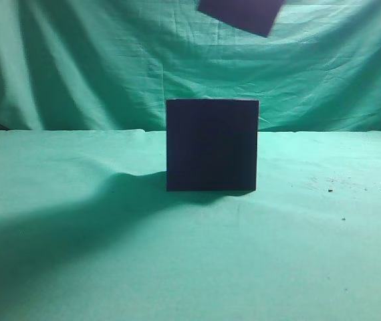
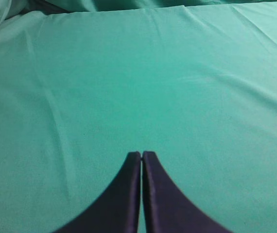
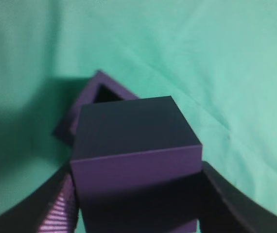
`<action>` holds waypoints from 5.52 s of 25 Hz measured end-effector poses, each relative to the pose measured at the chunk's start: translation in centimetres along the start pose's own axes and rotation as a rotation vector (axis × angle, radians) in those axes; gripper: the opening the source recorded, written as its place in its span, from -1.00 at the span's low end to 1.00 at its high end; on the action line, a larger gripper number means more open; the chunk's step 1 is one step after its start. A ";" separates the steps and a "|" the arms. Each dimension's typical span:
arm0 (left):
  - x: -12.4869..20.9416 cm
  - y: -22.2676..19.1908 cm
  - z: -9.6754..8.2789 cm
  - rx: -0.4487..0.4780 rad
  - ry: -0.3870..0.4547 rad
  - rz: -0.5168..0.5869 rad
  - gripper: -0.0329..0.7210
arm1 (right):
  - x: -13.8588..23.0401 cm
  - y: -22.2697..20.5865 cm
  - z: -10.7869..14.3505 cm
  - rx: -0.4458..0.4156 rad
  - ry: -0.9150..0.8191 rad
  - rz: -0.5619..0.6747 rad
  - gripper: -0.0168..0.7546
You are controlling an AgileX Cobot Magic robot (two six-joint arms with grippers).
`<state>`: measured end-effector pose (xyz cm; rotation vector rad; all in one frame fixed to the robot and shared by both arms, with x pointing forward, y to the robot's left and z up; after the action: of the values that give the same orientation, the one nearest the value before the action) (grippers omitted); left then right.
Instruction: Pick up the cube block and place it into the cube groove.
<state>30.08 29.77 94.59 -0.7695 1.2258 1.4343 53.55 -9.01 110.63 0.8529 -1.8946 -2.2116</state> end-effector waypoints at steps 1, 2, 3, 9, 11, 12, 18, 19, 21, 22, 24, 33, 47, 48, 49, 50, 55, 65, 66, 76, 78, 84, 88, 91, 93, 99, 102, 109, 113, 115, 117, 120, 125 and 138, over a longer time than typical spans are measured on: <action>0.0 0.0 0.0 0.000 0.000 0.000 -0.91 | 0.2 -0.1 1.2 0.000 0.064 0.003 0.17; 0.0 0.0 0.0 0.000 0.000 0.000 -0.91 | 0.3 -0.2 2.1 0.007 0.125 0.003 0.17; 0.0 0.0 0.0 0.000 0.000 0.000 -0.91 | 0.4 -0.4 2.7 0.023 0.184 0.007 0.17; 0.0 0.0 0.0 0.000 0.000 0.000 -0.91 | 0.7 -1.1 4.4 0.079 0.463 0.026 0.17; 0.0 0.0 0.0 0.000 0.000 0.000 -0.91 | 0.6 -1.6 4.4 0.086 0.519 0.039 0.17; 0.0 0.0 0.0 0.000 0.000 0.000 -0.91 | 0.5 -1.7 4.3 0.094 0.546 0.042 0.17; 0.0 0.0 0.0 0.000 0.000 0.000 -0.91 | 0.4 -2.8 4.2 0.102 0.719 0.077 0.17; 0.0 0.0 0.0 0.000 0.000 0.000 -0.91 | 0.3 -3.0 4.3 0.101 0.735 0.082 0.17; 0.0 0.0 0.0 0.000 0.000 0.000 -0.91 | 0.3 -3.5 4.3 0.099 0.770 0.096 0.17; 0.0 0.0 0.0 0.000 0.000 0.000 -0.91 | 0.3 -3.6 4.3 0.097 0.793 0.102 0.17; 0.0 0.0 0.0 0.000 0.000 0.000 -0.91 | 0.3 -4.1 4.3 0.094 0.828 0.115 0.17; 0.0 0.0 0.0 0.000 0.000 0.000 -0.91 | 0.2 -5.5 4.5 0.069 0.893 0.145 0.17; 0.0 0.0 0.0 0.000 0.000 0.000 -0.91 | 0.1 -7.6 4.7 0.052 0.928 0.179 0.17; 0.0 0.0 0.0 0.000 0.000 0.000 -0.91 | 0.1 -7.6 4.7 0.052 0.930 0.179 0.17; 0.0 0.0 0.0 0.000 0.000 0.000 -0.91 | 0.1 -7.6 4.7 0.052 0.932 0.177 0.17; 0.0 0.0 0.0 0.000 0.000 0.000 -0.91 | 0.1 -7.6 4.7 0.052 0.932 0.177 0.17; 0.0 0.0 0.0 0.000 0.000 0.000 -0.91 | 0.1 -7.6 4.8 0.042 0.930 0.173 0.17; 0.0 0.0 0.0 0.000 0.000 0.000 -0.91 | 0.1 -7.6 4.9 0.036 0.914 0.170 0.64; 0.0 0.0 0.0 0.000 0.000 0.000 -0.91 | 0.1 -7.6 4.9 0.035 0.912 0.172 0.64; 0.0 0.0 0.0 0.000 0.000 0.000 -0.91 | 0.2 -4.5 4.6 0.069 0.778 0.104 -0.04; 0.0 0.0 0.0 0.000 0.000 0.000 -0.91 | 0.3 -2.4 4.3 0.099 0.702 0.057 -0.43; 0.0 0.0 0.0 0.000 0.000 0.000 -0.91 | 0.8 2.5 2.8 0.156 0.324 -0.081 -0.96; 0.0 0.0 0.0 0.000 0.000 0.000 -0.91 | 2.1 6.8 1.4 0.047 0.147 -0.171 -0.96; 0.0 0.0 0.0 0.000 0.000 0.000 -0.91 | 4.2 10.1 0.5 -0.005 0.062 -0.236 -0.96; 0.0 0.0 0.0 0.000 0.000 0.000 -0.91 | 6.5 11.5 0.1 -0.014 0.026 -0.257 -0.96; 0.0 0.0 0.0 0.000 0.000 0.000 -0.91 | 14.0 12.9 -1.1 -0.035 -0.113 -0.263 -0.96; 0.0 0.0 0.0 0.000 0.000 0.000 -0.91 | 18.1 13.8 -1.7 -0.069 -0.189 -0.313 -0.96; 0.0 0.0 0.0 0.000 0.000 0.000 -0.91 | 25.9 15.2 -2.8 -0.168 -0.257 -0.562 -0.96; 0.0 0.0 0.0 0.000 0.000 0.000 -0.91 | 28.5 16.0 -3.0 -0.210 -0.261 -0.634 -0.96; 0.0 0.0 0.0 0.000 0.000 0.000 -0.91 | 29.2 16.3 -3.2 -0.216 -0.255 -0.658 -0.96; 0.0 0.0 0.0 0.000 0.000 0.000 -0.91 | 29.5 16.3 -3.2 -0.200 -0.206 -0.667 -0.96; 0.0 0.0 0.0 0.000 0.000 0.000 -0.91 | 29.4 15.2 -3.2 -0.162 -0.113 -0.654 -0.96; 0.0 0.0 0.0 0.000 0.000 0.000 -0.91 | 28.8 12.3 -3.6 -0.110 -0.125 -0.775 -0.96; 0.0 0.0 0.0 0.000 0.000 0.000 -0.91 | 32.4 1.3 -6.5 0.166 -0.412 -1.043 -0.96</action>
<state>30.08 29.77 94.59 -0.7695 1.2258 1.4343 29.17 -28.89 100.34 1.8738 -2.0958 -2.9751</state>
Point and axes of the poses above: a point on each arm's last joint axis where the gripper is mounted, y pointing back along that axis away from the gripper, z along the wrist's bending axis when the last joint is at zero, x = y × z, the point moved 1 cm from there along -y, pointing out along that axis toward the gripper, and after that the axes turned 13 degrees about -y, right-handed, at the moved point
